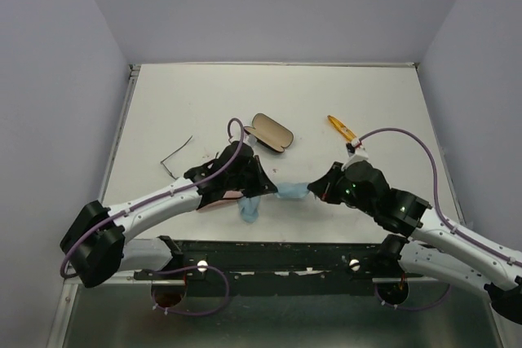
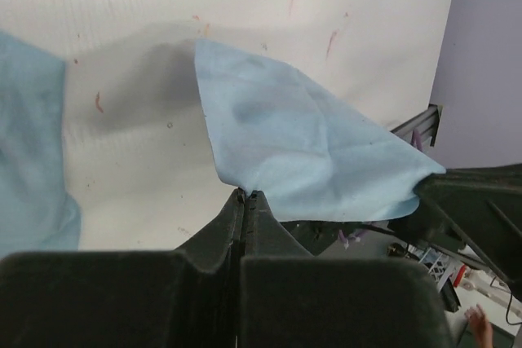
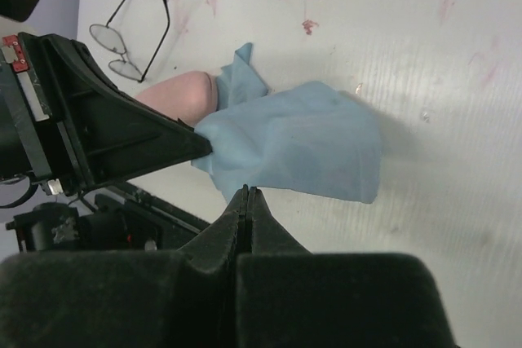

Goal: Organize the sunglasses
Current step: Fold the glasses cleaning cloth at the center of the board.

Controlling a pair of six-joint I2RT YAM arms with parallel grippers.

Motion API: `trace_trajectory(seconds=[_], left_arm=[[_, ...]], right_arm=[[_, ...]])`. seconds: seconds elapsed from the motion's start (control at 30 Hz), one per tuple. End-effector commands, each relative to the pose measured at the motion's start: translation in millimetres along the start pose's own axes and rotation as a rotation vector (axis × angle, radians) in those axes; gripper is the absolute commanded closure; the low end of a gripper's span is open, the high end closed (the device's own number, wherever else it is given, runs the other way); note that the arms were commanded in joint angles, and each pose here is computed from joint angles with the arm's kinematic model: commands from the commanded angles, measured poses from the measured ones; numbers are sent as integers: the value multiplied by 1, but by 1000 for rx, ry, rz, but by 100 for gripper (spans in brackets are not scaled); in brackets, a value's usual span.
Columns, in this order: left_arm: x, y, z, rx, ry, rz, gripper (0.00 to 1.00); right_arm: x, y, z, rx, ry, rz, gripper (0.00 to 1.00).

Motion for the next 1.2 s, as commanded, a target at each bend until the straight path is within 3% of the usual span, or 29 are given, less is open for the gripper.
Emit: trace_trajectory(seconds=[0.0, 0.23, 0.43, 0.83, 1.17], left_arm=[[-14, 12, 7, 6, 34, -6, 100], [-25, 27, 20, -22, 6, -58, 100], [-20, 17, 20, -38, -34, -139, 100], [54, -23, -14, -26, -91, -48, 100], [99, -56, -26, -3, -182, -69, 100]], right_arm=[[-5, 24, 5, 47, -151, 96, 99], [-4, 46, 8, 119, -267, 174, 99], [-1, 47, -14, 166, -83, 104, 99], [36, 26, -44, 82, 260, -48, 99], [81, -1, -87, 105, 284, -21, 99]])
Point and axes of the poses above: each gripper's point midway between its finger pads, its own x axis out along the fingers, its own z axis along the line the jaws close on, y = z × x, the point moved 8 cm from there along -x, back along the fingers, and after that the axes turned 14 degrees about -x, right-handed, at the moved point
